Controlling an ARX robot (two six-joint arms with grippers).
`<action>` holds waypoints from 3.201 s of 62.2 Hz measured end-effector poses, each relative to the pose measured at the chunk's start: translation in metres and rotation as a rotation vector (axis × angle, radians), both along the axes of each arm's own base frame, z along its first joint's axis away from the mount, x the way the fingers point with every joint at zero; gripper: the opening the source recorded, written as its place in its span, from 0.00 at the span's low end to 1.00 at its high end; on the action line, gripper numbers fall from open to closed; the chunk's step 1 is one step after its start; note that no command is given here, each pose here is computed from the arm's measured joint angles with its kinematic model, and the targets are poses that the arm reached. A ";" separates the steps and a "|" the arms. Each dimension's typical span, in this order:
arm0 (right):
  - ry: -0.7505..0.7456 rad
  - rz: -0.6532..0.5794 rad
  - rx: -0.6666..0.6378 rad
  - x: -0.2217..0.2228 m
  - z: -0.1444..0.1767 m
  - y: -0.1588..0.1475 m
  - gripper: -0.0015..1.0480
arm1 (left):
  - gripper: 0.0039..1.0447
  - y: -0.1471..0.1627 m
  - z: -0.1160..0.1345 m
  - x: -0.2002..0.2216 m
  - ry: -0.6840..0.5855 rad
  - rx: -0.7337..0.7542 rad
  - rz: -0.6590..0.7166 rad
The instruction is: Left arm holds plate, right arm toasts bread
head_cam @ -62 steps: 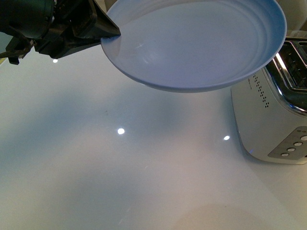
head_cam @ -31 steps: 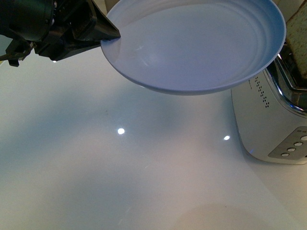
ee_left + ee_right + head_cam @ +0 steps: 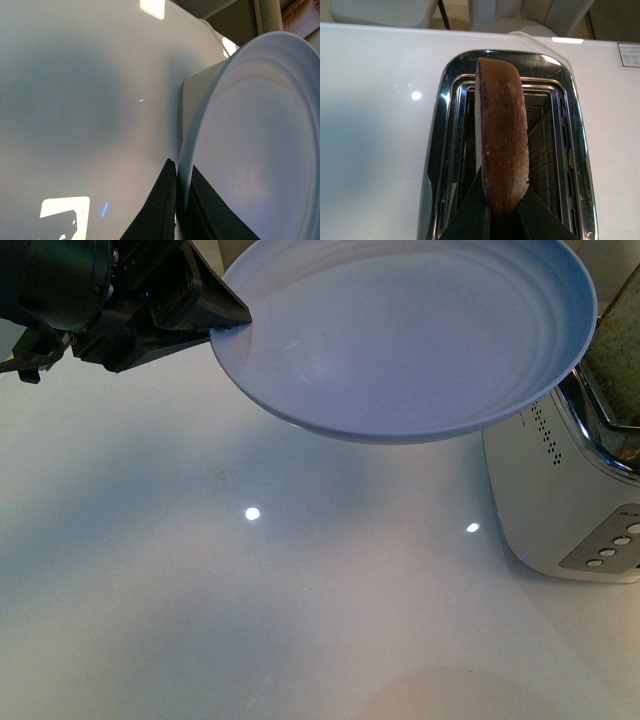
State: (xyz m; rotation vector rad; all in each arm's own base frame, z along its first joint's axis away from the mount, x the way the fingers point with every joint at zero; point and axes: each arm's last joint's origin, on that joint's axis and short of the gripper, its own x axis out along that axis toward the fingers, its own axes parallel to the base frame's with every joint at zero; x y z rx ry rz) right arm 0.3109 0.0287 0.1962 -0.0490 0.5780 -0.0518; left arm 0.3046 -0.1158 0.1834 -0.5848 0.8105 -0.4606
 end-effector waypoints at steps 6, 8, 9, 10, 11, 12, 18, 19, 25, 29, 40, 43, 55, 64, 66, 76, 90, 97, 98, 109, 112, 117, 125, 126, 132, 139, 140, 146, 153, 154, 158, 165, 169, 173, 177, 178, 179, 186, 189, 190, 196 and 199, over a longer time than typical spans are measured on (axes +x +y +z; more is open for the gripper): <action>0.015 0.000 -0.003 0.001 -0.007 0.002 0.03 | 0.02 0.000 0.000 0.000 0.002 0.000 -0.001; 0.019 -0.001 -0.004 0.001 -0.010 0.002 0.03 | 0.02 0.000 -0.001 0.000 0.002 0.000 -0.001; 0.021 -0.001 -0.004 0.001 -0.011 0.002 0.03 | 0.02 0.000 0.000 0.000 0.002 0.000 -0.001; 0.023 -0.001 -0.004 0.001 -0.012 0.002 0.03 | 0.02 0.000 -0.001 0.000 0.002 0.000 -0.001; 0.024 0.000 -0.004 0.002 -0.013 0.002 0.03 | 0.02 0.000 -0.001 0.000 0.002 0.000 -0.001; 0.026 -0.001 -0.004 0.002 -0.014 0.002 0.03 | 0.02 0.000 -0.001 0.000 0.003 0.000 0.000; 0.032 0.000 -0.004 0.002 -0.020 0.003 0.03 | 0.02 0.001 -0.001 0.000 0.003 0.000 0.001; 0.033 0.000 -0.003 0.002 -0.021 0.003 0.03 | 0.02 0.001 -0.001 0.000 0.003 0.000 0.002; 0.027 -0.003 0.002 0.002 -0.024 0.003 0.03 | 0.02 0.001 -0.001 0.000 0.003 0.000 0.001; 0.027 0.000 0.007 0.001 -0.025 0.003 0.08 | 0.02 0.001 -0.001 0.000 0.002 -0.001 0.001; 0.044 0.007 0.026 -0.003 -0.032 0.003 0.34 | 0.02 0.001 -0.001 0.000 0.001 -0.001 0.001; 0.050 0.005 0.029 -0.005 -0.034 0.002 0.41 | 0.02 0.001 -0.001 0.000 0.001 -0.001 0.001; 0.009 -0.009 0.065 -0.015 -0.025 0.000 0.67 | 0.02 0.001 -0.001 0.000 0.001 -0.001 0.001; -0.111 -0.013 0.113 -0.037 0.005 -0.004 0.90 | 0.02 0.001 -0.001 0.000 0.001 -0.001 0.001; -0.139 -0.018 0.120 -0.044 0.011 -0.006 0.93 | 0.02 0.001 -0.001 0.000 0.001 -0.001 0.001; -0.243 -0.035 0.123 -0.080 0.033 -0.014 0.92 | 0.02 0.001 -0.001 0.000 0.001 -0.001 0.001; -0.361 -0.043 0.123 -0.126 0.053 -0.020 0.92 | 0.02 0.001 0.000 0.000 -0.004 -0.002 0.001; -0.371 -0.043 0.124 -0.127 0.054 -0.020 0.92 | 0.02 0.001 0.000 0.000 -0.006 -0.003 0.001; -0.373 -0.036 0.124 -0.127 0.053 -0.021 0.91 | 0.02 0.001 0.001 0.000 -0.007 -0.003 0.001; -0.571 0.051 0.054 -0.182 -0.015 -0.028 0.02 | 0.02 0.003 0.001 -0.003 -0.007 -0.003 0.004; -0.572 0.051 0.054 -0.184 -0.016 -0.028 0.02 | 0.02 0.003 0.001 -0.003 -0.007 -0.002 0.004; -0.572 0.051 0.054 -0.186 -0.018 -0.028 0.02 | 0.02 0.003 0.001 -0.003 -0.007 -0.002 0.004; -0.571 0.051 0.054 -0.190 -0.021 -0.028 0.02 | 0.02 0.003 0.001 -0.003 -0.007 -0.003 0.004; -0.571 0.051 0.054 -0.190 -0.021 -0.028 0.02 | 0.02 0.003 0.000 -0.003 -0.006 -0.002 0.004; -0.593 0.051 0.054 -0.192 -0.023 -0.028 0.02 | 0.02 0.003 0.000 -0.003 -0.007 -0.002 0.004; -0.602 0.054 0.054 -0.195 -0.022 -0.028 0.02 | 0.02 0.003 0.001 -0.003 -0.007 -0.002 0.002; -0.602 0.054 0.054 -0.195 -0.022 -0.028 0.02 | 0.02 0.003 0.001 -0.003 -0.007 -0.002 0.002; -0.600 0.053 0.054 -0.197 -0.022 -0.028 0.02 | 0.02 0.003 0.001 -0.003 -0.008 -0.002 0.002; -0.600 0.053 0.054 -0.199 -0.022 -0.028 0.02 | 0.02 0.003 0.001 -0.003 -0.008 -0.002 0.002; -0.600 0.053 0.054 -0.200 -0.023 -0.028 0.02 | 0.02 0.003 0.001 -0.003 -0.008 -0.002 0.001; -0.601 0.054 0.054 -0.201 -0.023 -0.028 0.02 | 0.02 0.003 0.001 -0.003 -0.008 -0.003 0.000; -0.599 0.053 0.054 -0.202 -0.023 -0.028 0.02 | 0.02 0.003 0.001 -0.003 -0.008 -0.003 -0.001; -0.592 0.053 0.054 -0.205 -0.024 -0.028 0.02 | 0.02 0.003 0.001 -0.003 -0.008 -0.004 -0.001; -0.567 0.052 0.055 -0.211 -0.027 -0.028 0.02 | 0.02 0.002 0.001 -0.003 -0.010 -0.006 -0.004; -0.592 0.054 0.055 -0.214 -0.026 -0.028 0.02 | 0.02 0.003 0.000 -0.003 -0.010 -0.005 -0.003; -0.594 0.054 0.055 -0.214 -0.026 -0.028 0.02 | 0.02 0.003 0.000 -0.003 -0.010 -0.005 -0.003; -0.594 0.053 0.054 -0.214 -0.026 -0.028 0.02 | 0.02 0.003 0.000 -0.003 -0.010 -0.006 -0.003; -0.593 0.053 0.055 -0.214 -0.026 -0.028 0.02 | 0.02 0.002 0.000 -0.004 -0.010 -0.006 -0.007; -0.594 0.053 0.055 -0.214 -0.026 -0.028 0.02 | 0.02 0.002 0.000 -0.004 -0.010 -0.006 -0.006; -0.593 0.053 0.055 -0.214 -0.026 -0.028 0.02 | 0.02 0.002 0.000 -0.004 -0.009 -0.006 -0.006; -0.594 0.054 0.053 -0.214 -0.026 -0.028 0.14 | 0.02 0.002 0.000 -0.004 -0.010 -0.007 -0.007; -0.594 0.054 0.053 -0.214 -0.026 -0.028 0.22 | 0.02 0.002 0.000 -0.004 -0.010 -0.007 -0.007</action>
